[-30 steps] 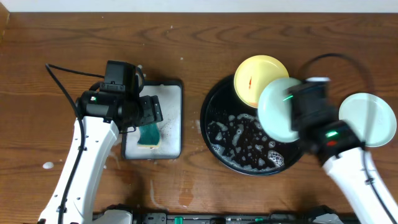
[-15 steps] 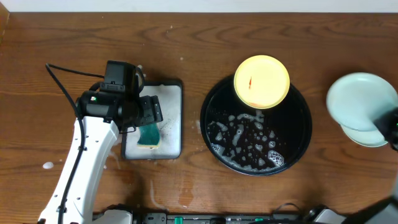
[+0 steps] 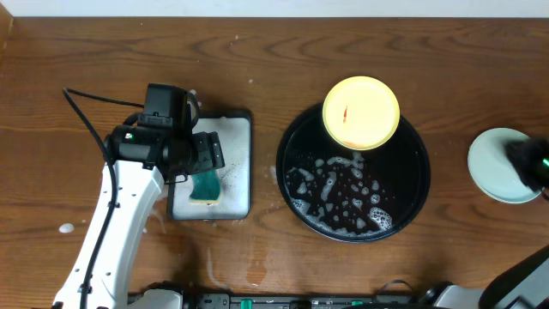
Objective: Clean dirty plates on tray and stack at the side
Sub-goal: 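Lift the second plate with the right gripper and stack it on the first, then move the right gripper to the yellow plate rim and grasp it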
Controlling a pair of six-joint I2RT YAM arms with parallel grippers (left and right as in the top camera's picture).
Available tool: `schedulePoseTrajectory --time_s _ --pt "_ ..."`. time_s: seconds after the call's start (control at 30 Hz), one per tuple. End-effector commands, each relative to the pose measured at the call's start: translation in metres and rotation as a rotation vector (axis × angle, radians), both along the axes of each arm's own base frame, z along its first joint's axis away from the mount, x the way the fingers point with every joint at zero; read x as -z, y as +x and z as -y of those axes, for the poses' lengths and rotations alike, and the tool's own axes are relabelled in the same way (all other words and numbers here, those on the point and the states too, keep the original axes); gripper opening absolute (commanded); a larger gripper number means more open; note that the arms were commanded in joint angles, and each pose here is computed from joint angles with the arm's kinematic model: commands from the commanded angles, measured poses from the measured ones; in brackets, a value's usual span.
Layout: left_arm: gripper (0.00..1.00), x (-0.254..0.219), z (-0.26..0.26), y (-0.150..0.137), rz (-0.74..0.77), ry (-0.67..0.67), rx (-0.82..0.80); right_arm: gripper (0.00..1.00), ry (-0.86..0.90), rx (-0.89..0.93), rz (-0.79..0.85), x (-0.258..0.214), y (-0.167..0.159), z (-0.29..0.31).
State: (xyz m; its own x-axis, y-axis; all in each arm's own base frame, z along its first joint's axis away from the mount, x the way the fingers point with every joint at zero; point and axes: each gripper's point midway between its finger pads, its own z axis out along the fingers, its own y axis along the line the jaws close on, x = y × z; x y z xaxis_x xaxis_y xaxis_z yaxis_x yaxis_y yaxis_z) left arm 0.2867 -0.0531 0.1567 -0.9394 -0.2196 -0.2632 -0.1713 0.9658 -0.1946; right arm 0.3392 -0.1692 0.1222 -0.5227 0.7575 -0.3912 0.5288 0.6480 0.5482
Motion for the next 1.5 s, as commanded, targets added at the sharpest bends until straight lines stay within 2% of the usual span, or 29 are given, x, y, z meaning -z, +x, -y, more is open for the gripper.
schedulePoseTrajectory --time_s 0.0,0.2,0.3,0.37,0.57,0.7,0.73,0.83,0.93,0.97,1.03,1.1,1.17,1.33,1.47 --pt "0.84 -0.004 0.000 0.001 0.008 0.000 0.006 0.45 -0.098 -0.380 0.123 -0.034 0.035 -0.092" --pt "0.84 -0.004 0.000 0.001 0.008 0.000 0.006 0.58 -0.485 -0.605 0.004 0.003 0.066 -0.157" --pt "0.84 -0.004 0.000 0.001 0.008 0.000 0.006 0.59 -0.595 -0.636 0.019 0.019 0.090 -0.174" --pt "0.84 -0.004 0.000 0.001 0.008 0.000 0.006 0.57 -0.628 -0.629 0.023 0.032 0.104 -0.177" --pt "0.84 -0.004 0.000 0.001 0.008 0.000 0.006 0.50 -0.564 -0.605 0.007 0.079 0.121 -0.183" --pt "0.84 -0.004 0.000 0.001 0.008 0.000 0.006 0.51 -0.510 -0.581 -0.028 0.095 0.118 -0.186" --pt "0.84 -0.004 0.000 0.001 0.008 0.000 0.006 0.48 -0.491 -0.595 -0.022 0.096 0.117 -0.190" --pt "0.84 -0.004 0.000 0.001 0.008 0.000 0.006 0.28 -0.434 -0.629 -0.017 0.097 0.113 -0.201" --pt "0.84 -0.004 0.000 0.001 0.008 0.000 0.006 0.29 -0.374 -0.591 -0.085 0.108 0.101 -0.201" --pt "0.84 -0.004 0.000 0.001 0.008 0.000 0.006 0.26 -0.358 -0.582 -0.108 0.113 0.096 -0.201" --pt "0.84 -0.004 0.000 0.001 0.008 0.000 0.006 0.11 -0.348 -0.587 -0.141 0.121 0.090 -0.201" --pt "0.84 -0.004 0.000 0.001 0.008 0.000 0.006 0.10 -0.342 -0.591 -0.161 0.125 0.086 -0.200" --pt "0.84 -0.004 0.000 0.001 0.008 0.000 0.006 0.01 -0.338 -0.593 -0.173 0.126 0.083 -0.201" --pt "0.84 -0.004 0.000 0.001 0.008 0.000 0.006 0.01 -0.274 -0.602 -0.215 0.119 0.067 -0.207" --pt "0.84 -0.004 0.000 0.001 0.008 0.000 0.006 0.01 -0.254 -0.613 -0.291 0.098 0.036 -0.207"
